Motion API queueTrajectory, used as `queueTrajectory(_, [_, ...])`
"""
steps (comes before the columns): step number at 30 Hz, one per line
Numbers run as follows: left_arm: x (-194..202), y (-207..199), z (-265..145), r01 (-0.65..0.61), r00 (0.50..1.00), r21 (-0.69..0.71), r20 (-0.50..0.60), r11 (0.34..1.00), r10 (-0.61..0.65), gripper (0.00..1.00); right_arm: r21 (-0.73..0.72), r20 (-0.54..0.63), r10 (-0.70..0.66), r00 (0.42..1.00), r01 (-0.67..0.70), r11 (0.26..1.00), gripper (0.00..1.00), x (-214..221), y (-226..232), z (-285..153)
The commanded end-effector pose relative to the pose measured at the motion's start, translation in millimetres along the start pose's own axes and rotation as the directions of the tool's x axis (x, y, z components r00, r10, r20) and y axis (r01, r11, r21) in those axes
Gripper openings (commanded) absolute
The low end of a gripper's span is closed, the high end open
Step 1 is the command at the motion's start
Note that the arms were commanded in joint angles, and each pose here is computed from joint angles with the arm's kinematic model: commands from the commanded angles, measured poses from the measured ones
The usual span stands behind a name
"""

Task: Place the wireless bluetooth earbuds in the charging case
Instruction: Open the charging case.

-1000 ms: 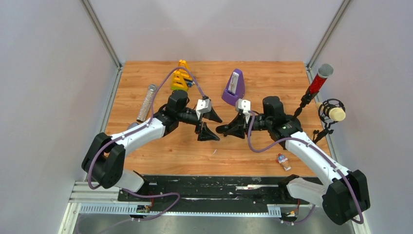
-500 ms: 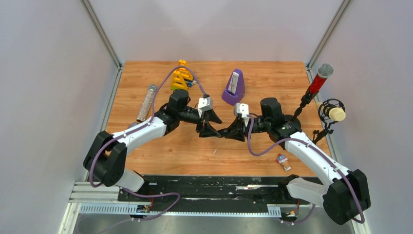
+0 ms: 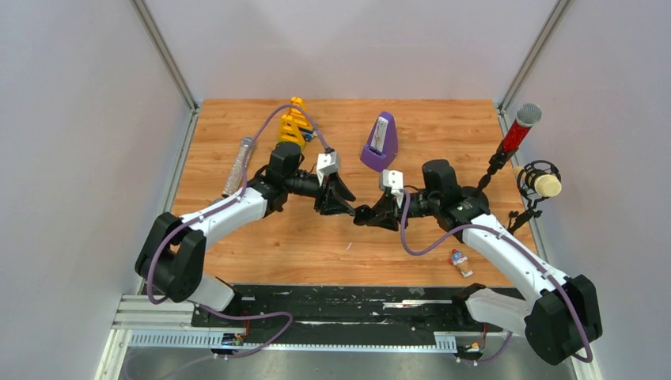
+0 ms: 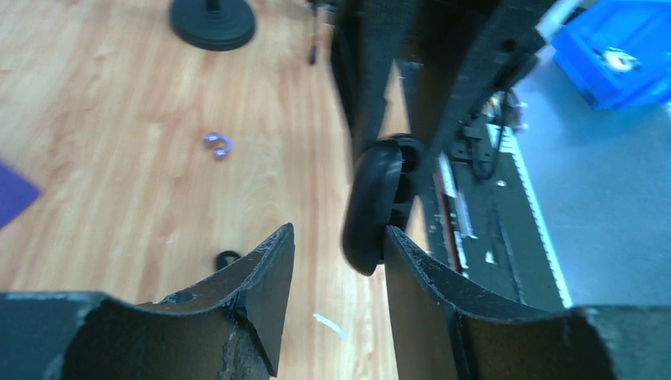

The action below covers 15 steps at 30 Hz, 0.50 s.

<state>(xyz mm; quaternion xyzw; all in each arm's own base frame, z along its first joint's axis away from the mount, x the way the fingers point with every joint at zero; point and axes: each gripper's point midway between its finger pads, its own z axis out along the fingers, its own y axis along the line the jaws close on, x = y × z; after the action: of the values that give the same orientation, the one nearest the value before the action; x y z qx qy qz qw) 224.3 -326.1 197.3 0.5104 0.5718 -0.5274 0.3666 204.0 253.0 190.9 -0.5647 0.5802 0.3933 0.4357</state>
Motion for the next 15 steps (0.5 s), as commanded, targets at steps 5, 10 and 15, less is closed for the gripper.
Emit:
queueTrajectory(5, [-32,30,-16,-0.072,0.994,-0.143,0.065,0.987,0.082,0.60,-0.118,0.055,-0.030,0.998,0.036,0.992,0.00,-16,25,3])
queueTrajectory(10, [-40,39,-28,-0.085,0.990,-0.196,0.090,0.977,0.104,0.82,-0.095,0.033,-0.004,0.999,0.007,0.995,0.00,-11,19,4])
queueTrajectory(15, [-50,38,-42,-0.098,0.985,-0.226,0.119,0.969,0.127,0.99,-0.065,0.012,0.069,0.998,-0.068,0.996,0.00,-3,3,1])
